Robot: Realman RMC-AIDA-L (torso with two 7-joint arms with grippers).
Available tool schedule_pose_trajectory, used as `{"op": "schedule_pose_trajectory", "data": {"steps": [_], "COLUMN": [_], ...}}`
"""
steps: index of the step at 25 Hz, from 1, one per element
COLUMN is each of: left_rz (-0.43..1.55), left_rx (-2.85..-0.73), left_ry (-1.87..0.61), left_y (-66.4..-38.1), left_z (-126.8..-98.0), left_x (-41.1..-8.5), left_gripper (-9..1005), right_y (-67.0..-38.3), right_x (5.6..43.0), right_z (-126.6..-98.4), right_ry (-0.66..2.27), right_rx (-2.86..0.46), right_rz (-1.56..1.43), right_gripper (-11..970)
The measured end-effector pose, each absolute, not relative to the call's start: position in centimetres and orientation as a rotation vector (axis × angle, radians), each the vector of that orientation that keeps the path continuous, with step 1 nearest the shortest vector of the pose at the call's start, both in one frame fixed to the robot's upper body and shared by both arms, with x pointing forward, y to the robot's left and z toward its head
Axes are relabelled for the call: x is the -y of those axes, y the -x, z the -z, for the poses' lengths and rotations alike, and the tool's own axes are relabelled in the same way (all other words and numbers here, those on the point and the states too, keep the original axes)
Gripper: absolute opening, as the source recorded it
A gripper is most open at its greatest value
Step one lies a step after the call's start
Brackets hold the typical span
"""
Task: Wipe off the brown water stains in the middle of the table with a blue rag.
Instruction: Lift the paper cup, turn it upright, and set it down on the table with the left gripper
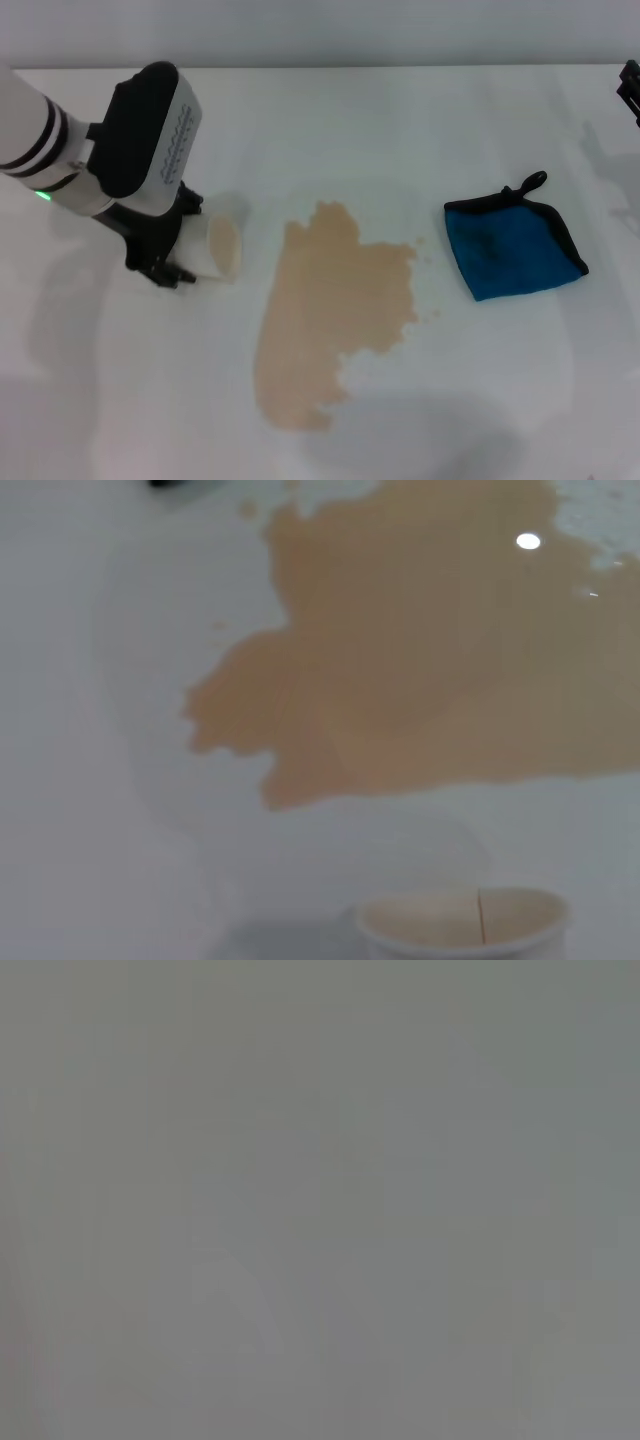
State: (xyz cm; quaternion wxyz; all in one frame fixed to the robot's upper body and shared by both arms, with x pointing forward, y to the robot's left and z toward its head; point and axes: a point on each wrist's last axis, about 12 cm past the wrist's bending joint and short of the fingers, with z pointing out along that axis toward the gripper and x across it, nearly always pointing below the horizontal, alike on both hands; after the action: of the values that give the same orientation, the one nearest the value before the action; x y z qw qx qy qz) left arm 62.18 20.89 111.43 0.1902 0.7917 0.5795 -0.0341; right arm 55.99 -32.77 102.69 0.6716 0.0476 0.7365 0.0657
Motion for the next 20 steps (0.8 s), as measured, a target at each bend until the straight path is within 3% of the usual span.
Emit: {"op": "schedule_pose_trajectory", "data": {"steps": [7, 12, 20], "left_rz": [0.040, 0.094, 0.208], "left_rx": [-1.712, -1.743, -1.797], "left_ry": [-1.988, -1.650, -1.122], "left_y": [-63.0, -63.5, -61.6], "left_z": [-112.6, -113.9, -111.7], "left_x": [-21.4, -23.3, -27.6], "left_gripper": [712, 670, 638], "right_y": [-56.1, -56.2, -56.4], "right_x": [33.0, 33.1, 33.0], "right_z": [-102.8, -102.9, -103.1], "right_ry": [-0.108, -0.117, -0.128], "right_rx": [-1.657, -1.650, -1.641], "right_rz": [-0.142, -0.140, -0.144], "right_gripper": [841, 840, 840]}}
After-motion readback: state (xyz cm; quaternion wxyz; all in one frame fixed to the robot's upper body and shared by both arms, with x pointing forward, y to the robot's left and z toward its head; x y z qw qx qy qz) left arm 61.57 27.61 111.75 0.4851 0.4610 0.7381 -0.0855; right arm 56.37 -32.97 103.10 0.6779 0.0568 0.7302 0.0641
